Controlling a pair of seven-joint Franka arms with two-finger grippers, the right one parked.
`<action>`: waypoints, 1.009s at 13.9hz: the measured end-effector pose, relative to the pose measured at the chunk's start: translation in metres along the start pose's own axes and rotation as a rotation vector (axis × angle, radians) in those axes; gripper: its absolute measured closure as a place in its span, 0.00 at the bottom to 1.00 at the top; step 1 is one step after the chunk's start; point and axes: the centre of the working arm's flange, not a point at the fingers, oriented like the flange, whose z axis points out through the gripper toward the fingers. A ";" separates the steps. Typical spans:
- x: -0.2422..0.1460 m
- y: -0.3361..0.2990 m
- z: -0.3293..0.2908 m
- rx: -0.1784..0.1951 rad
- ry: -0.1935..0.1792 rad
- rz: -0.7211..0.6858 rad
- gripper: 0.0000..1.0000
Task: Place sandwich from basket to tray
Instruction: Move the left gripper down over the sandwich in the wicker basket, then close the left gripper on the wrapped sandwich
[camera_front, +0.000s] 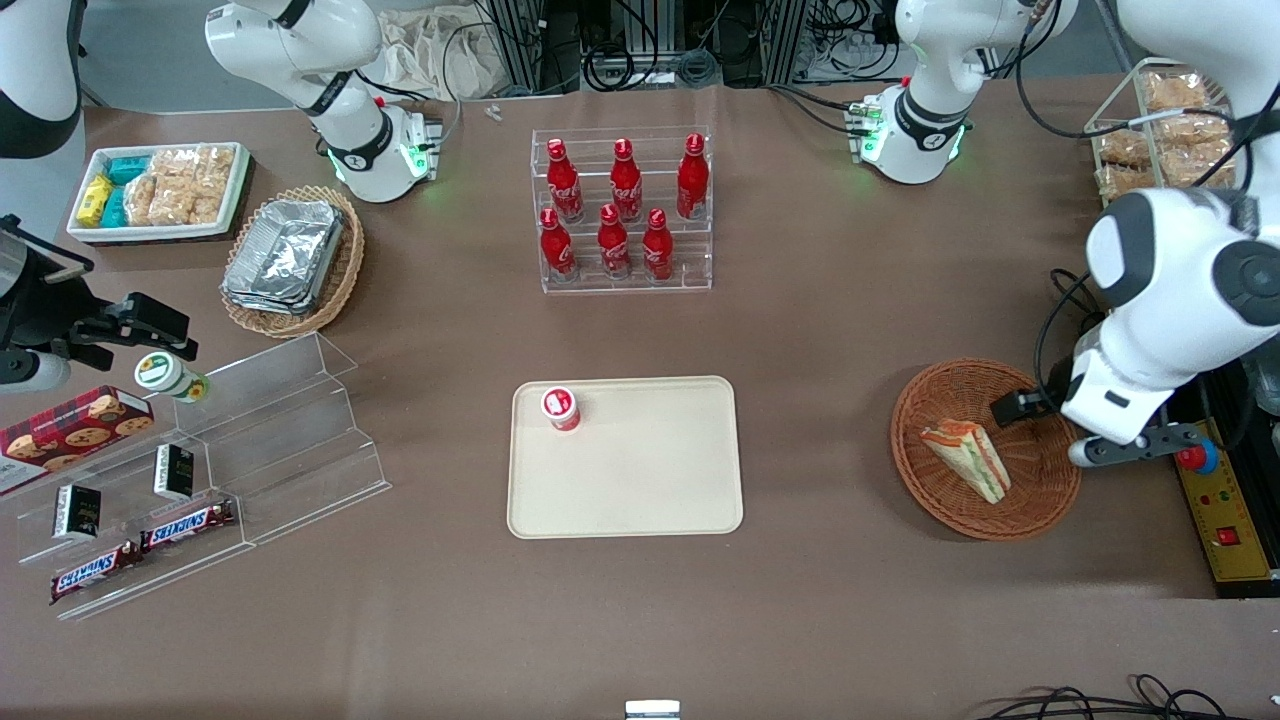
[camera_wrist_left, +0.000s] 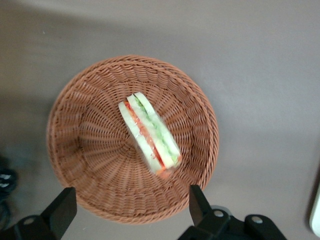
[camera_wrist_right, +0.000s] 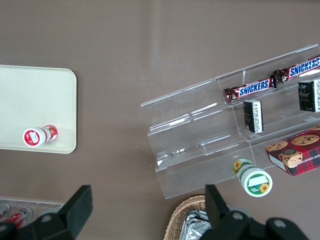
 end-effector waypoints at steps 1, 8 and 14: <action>0.002 0.001 0.014 -0.001 -0.002 -0.043 0.00; 0.012 0.008 0.082 -0.011 -0.003 -0.392 0.00; 0.008 0.008 0.126 -0.015 -0.003 -0.456 0.00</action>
